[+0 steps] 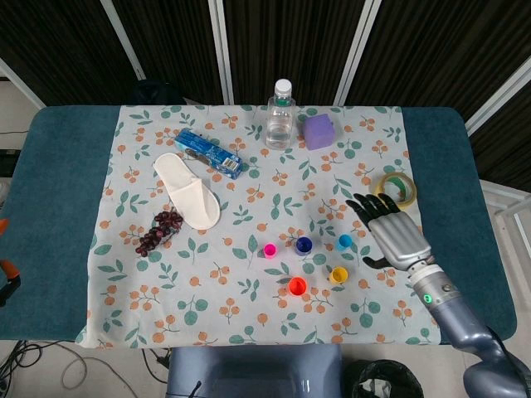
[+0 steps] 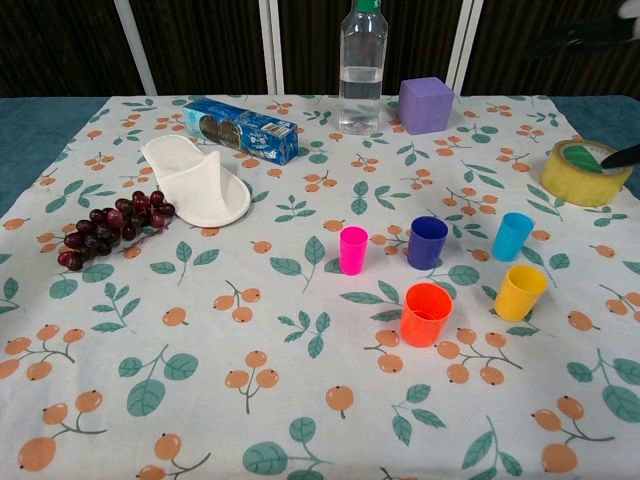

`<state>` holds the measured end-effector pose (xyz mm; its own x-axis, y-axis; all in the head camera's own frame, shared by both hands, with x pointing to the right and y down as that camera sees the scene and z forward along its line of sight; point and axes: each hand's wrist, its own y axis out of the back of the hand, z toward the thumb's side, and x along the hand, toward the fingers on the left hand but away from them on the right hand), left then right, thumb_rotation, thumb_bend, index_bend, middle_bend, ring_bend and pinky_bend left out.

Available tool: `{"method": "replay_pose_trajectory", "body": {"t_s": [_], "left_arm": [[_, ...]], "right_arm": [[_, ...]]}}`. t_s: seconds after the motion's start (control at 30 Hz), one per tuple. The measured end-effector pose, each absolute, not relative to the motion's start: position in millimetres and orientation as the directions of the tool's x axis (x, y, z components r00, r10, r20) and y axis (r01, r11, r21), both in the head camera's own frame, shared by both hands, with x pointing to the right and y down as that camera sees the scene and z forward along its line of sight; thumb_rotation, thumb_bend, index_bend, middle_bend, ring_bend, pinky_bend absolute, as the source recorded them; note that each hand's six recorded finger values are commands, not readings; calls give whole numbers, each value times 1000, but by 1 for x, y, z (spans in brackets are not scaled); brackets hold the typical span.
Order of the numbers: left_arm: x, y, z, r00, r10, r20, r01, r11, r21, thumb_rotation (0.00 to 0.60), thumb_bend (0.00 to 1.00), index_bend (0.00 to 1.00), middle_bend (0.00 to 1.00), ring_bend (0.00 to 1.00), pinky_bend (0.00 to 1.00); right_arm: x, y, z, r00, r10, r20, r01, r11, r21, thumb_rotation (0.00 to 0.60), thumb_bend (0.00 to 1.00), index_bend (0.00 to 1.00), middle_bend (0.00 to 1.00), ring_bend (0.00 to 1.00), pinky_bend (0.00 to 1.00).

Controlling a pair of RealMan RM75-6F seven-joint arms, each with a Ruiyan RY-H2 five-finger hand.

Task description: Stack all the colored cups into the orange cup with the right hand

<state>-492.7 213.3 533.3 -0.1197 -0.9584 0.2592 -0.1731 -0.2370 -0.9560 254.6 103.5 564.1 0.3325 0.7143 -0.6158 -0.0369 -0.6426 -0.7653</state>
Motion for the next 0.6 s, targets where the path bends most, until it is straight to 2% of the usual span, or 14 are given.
{"method": "replay_pose_trajectory", "body": {"t_s": [0.2,0.6], "left_arm": [[-493,213,533,-123,-958,259,-177,-236,-955,600,755,119,7,0,0],[-495,213,533,-129,-956,263,-186,-237,-953,600,754,119,7,0,0]], "right_arm": [[219,106,591,364,680,-637,-36,-673,-739,600,263,183,0,0,14],[178,109,637,334,671,-662,-23,-696,-717,600,327,304,0,0,14]]}}
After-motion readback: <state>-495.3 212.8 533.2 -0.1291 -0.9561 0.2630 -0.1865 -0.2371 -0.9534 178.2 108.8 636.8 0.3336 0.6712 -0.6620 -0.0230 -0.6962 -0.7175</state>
